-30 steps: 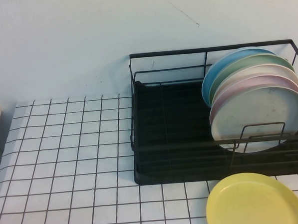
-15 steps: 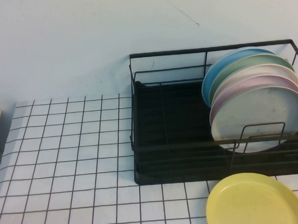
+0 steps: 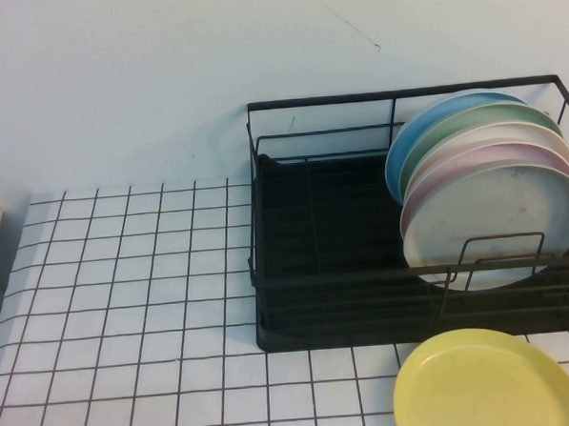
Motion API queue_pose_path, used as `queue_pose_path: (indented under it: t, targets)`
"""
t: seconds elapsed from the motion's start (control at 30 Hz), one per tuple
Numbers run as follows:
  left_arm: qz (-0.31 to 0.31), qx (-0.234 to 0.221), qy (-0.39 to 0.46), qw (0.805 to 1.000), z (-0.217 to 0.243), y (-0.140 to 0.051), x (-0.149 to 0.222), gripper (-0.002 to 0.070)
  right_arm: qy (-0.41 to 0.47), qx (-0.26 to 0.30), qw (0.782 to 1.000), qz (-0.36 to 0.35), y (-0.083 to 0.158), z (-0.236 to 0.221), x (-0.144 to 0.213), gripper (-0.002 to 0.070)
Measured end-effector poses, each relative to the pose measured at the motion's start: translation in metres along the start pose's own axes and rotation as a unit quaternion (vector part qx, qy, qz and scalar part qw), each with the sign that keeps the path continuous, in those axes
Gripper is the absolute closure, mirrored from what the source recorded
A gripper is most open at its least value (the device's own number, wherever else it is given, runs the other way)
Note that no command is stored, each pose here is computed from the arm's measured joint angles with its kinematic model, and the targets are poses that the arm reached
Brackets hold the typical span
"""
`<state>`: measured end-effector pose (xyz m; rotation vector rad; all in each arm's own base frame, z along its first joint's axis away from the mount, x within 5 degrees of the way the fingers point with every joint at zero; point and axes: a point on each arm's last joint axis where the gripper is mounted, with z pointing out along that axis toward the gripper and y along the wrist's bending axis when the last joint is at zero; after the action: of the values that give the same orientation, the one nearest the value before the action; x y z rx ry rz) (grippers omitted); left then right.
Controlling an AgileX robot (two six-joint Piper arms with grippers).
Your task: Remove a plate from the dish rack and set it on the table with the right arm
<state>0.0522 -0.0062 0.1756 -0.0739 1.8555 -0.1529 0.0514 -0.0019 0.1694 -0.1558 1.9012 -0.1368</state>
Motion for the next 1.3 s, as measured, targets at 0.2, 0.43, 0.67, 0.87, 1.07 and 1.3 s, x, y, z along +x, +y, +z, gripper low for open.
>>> queue_pose_path:
  t: [0.2, 0.43, 0.67, 0.87, 1.07, 1.3]
  targets:
    - [0.0, 0.0, 0.0, 1.0, 0.0, 0.0, 0.0, 0.0678, 0.0, 0.0, 1.0, 0.0, 0.0, 0.0, 0.0, 0.068]
    - [-0.002, 0.0, 0.0, 1.0, 0.0, 0.0, 0.0, 0.0678, -0.089, 0.018, 0.996, -0.024, -0.003, -0.001, -0.014, 0.068]
    - [-0.002, 0.0, 0.0, 1.0, 0.0, 0.0, 0.0, 0.0678, -0.375, 0.047, 0.924, -0.05, -0.004, -0.025, -0.062, 0.068]
    - [-0.002, 0.0, 0.0, 1.0, 0.0, 0.0, 0.0, 0.0678, -0.538, 0.064, 0.841, -0.007, -0.009, -0.052, -0.081, 0.068]
    - [-0.002, 0.0, 0.0, 1.0, 0.0, 0.0, 0.0, 0.0678, -0.475, 0.064, 0.875, 0.075, -0.019, -0.048, -0.086, 0.068]
    - [-0.002, 0.0, 0.0, 1.0, 0.0, 0.0, 0.0, 0.0678, -0.323, 0.031, 0.945, 0.037, -0.022, -0.066, -0.131, 0.068]
